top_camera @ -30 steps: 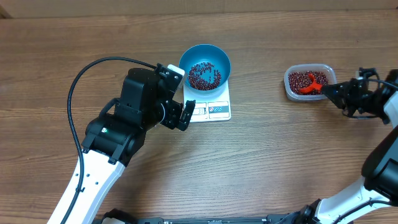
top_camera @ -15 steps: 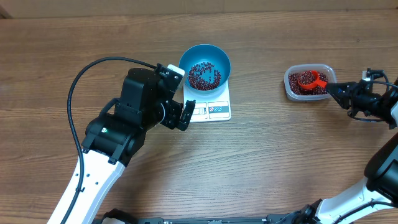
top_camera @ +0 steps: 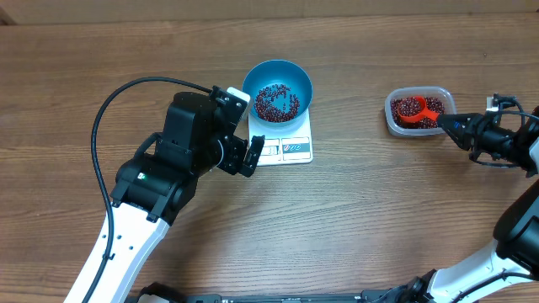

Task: Scoop item into bowl and weigh 150g on scale
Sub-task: 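Scoop beans again with the red cup in the tub, then carry the filled red cup over the blue bowl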

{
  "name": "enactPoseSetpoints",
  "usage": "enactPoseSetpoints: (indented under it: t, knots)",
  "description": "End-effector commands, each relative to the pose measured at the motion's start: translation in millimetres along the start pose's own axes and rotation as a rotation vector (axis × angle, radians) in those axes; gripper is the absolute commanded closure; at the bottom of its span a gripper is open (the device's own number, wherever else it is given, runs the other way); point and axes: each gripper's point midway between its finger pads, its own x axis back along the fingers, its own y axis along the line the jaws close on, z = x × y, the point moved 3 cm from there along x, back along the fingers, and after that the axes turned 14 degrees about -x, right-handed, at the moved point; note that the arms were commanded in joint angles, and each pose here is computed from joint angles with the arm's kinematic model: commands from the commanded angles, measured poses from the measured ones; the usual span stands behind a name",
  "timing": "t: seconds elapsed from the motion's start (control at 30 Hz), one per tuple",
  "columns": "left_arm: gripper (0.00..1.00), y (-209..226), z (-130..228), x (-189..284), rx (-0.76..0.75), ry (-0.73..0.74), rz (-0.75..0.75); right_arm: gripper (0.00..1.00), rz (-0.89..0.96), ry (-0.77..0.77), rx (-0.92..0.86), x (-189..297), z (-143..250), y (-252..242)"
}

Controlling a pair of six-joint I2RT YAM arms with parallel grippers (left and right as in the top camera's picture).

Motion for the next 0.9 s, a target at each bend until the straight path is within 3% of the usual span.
enactPoseSetpoints:
  t: [0.0, 0.87]
  knots:
    - [0.00, -1.1, -2.2, 4.8, -0.018, -0.019, 0.010, 0.96, -0.067, 0.015, 0.031, 0.4, 1.4, 7.9]
    - [0.00, -1.2, 0.4, -0.1, -0.015, -0.001, 0.015, 0.96, -0.249, 0.112, 0.081, -10.4, 21.9, 49.9]
